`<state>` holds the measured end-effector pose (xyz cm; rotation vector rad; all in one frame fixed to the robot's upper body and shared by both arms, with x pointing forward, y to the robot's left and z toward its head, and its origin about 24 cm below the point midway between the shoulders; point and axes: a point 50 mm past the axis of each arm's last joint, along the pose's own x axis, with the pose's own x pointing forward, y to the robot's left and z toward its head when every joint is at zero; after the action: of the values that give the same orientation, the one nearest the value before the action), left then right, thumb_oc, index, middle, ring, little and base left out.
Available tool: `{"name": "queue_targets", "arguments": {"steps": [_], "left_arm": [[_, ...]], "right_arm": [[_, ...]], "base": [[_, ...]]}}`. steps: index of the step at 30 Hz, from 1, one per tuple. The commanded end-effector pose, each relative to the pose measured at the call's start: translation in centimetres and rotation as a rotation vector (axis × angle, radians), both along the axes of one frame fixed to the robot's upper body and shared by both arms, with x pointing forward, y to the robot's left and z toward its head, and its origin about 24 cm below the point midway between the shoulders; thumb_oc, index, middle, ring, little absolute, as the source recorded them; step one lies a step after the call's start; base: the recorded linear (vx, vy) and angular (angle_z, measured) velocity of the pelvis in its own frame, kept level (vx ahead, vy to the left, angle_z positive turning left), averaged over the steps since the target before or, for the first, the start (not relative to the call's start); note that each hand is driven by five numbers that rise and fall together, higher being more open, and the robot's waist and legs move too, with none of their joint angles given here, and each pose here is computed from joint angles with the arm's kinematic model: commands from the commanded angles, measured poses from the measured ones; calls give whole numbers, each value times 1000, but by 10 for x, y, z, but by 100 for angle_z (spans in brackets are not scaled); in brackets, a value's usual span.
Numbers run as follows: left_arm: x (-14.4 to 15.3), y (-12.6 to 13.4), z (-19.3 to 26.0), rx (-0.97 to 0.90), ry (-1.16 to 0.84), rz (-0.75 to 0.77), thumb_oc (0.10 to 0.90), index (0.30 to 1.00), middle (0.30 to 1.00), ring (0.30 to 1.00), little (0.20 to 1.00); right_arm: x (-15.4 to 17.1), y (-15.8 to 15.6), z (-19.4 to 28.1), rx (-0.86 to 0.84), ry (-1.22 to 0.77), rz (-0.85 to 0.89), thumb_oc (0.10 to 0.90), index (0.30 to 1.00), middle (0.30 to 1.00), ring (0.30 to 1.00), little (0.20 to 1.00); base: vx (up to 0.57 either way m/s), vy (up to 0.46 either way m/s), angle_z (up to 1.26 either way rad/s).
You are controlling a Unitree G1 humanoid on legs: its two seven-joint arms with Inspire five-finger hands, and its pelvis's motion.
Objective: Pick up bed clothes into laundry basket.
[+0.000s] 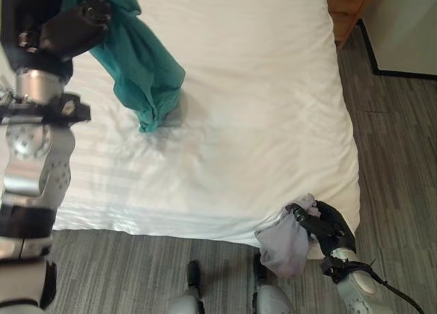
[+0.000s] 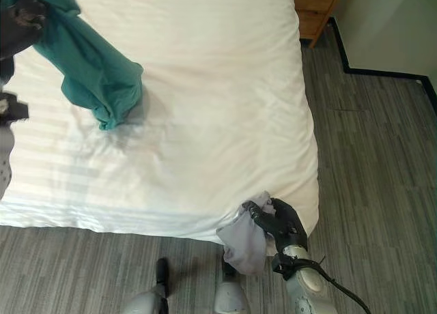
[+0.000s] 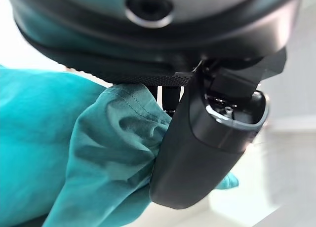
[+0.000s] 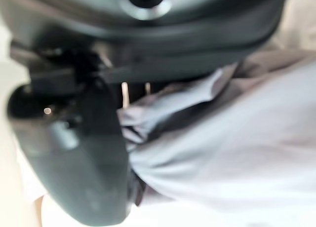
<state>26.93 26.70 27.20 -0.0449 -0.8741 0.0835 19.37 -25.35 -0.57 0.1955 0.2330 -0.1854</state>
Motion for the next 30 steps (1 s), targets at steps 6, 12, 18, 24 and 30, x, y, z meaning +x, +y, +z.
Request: {"name": "queue_targets", "arguments": {"steps": [6, 12, 18, 24, 30], "left_arm": [[-80, 16, -170, -721, 234, 81, 400, 300, 300, 300, 300], [-71, 13, -142, -491, 238, 86, 400, 300, 300, 300, 300], [-26, -31, -68, -153, 94, -165, 400, 300, 300, 300, 300], [2, -74, -40, -103, 28, -329, 400, 300, 300, 300, 300], [-17, -64, -28, -46, -62, -230, 400, 300, 300, 300, 300]], "right_arm": [[36, -9, 67, 6, -404, -146, 400, 300, 300, 300, 300], [33, -25, 76, -51, -422, -198, 400, 300, 300, 300, 300], [24, -37, 81, -87, -420, -226, 400, 300, 300, 300, 300], [-9, -46, 50, -24, -319, -361, 400, 300, 300, 300, 300], [2, -21, 54, 10, -351, -257, 400, 300, 300, 300, 300]], "base": [[-33, 36, 8], [-22, 34, 5], [-95, 82, -41], [-201, 183, -71], [-201, 346, -177]]}}
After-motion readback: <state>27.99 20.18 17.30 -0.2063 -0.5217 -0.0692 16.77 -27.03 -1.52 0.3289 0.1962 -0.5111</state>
